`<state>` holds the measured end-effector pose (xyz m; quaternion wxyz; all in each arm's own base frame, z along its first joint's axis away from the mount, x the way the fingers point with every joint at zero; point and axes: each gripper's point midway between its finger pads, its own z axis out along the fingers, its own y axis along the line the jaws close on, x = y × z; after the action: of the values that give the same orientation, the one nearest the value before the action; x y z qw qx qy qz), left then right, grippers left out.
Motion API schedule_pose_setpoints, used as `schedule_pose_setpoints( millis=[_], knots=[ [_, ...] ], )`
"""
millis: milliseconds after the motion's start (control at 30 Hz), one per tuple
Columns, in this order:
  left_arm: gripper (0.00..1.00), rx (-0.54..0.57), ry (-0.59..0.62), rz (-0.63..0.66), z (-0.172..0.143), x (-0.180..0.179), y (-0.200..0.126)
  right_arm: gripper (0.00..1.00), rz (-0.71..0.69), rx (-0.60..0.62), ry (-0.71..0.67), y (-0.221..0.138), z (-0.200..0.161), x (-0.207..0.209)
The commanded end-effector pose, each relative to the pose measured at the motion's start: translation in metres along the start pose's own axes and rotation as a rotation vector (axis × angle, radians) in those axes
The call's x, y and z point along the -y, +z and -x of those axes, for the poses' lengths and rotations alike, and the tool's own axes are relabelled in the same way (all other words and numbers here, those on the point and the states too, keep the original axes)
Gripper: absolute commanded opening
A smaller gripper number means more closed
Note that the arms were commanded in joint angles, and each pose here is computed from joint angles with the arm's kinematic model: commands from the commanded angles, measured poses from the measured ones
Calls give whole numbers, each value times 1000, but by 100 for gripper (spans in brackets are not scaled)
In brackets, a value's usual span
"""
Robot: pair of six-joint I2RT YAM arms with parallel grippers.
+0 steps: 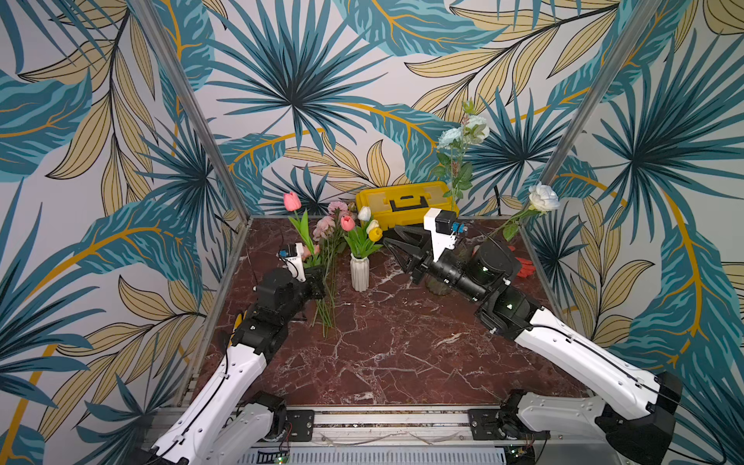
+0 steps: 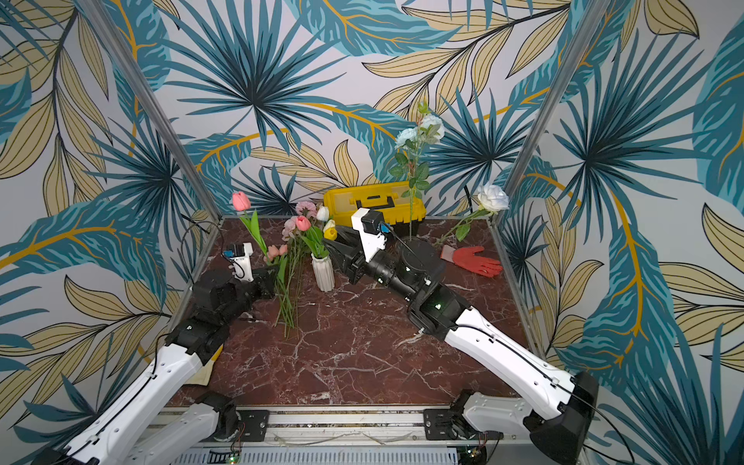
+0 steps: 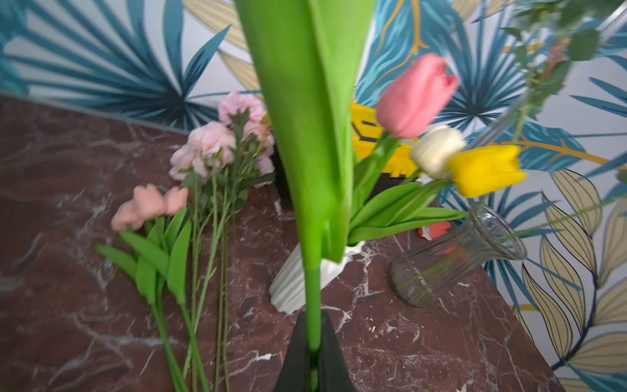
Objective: Pick out pink flowers from the vase
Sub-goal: Place the flower at the center of the board.
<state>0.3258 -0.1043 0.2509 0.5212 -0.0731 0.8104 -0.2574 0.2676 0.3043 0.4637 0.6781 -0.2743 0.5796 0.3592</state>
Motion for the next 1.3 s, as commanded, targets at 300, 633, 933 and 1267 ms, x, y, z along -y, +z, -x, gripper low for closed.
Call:
schedule_pose_setpoints(
  millis=[300,633,933,1267],
  knots=[
    [0,-502,-416,137,-94,-73,59,45,-55,-63,2,-7,-25,9],
    [1,-568,-502,180,-105,-107,83,45,-62,-89,-6,-10,-35,10],
    [5,-624,-566,190,-118,-123,95,45,-74,-103,-36,-11,-35,12],
    [15,-668,-573,217,-128,-129,92,45,-78,-114,-27,-9,-40,13]
  ],
)
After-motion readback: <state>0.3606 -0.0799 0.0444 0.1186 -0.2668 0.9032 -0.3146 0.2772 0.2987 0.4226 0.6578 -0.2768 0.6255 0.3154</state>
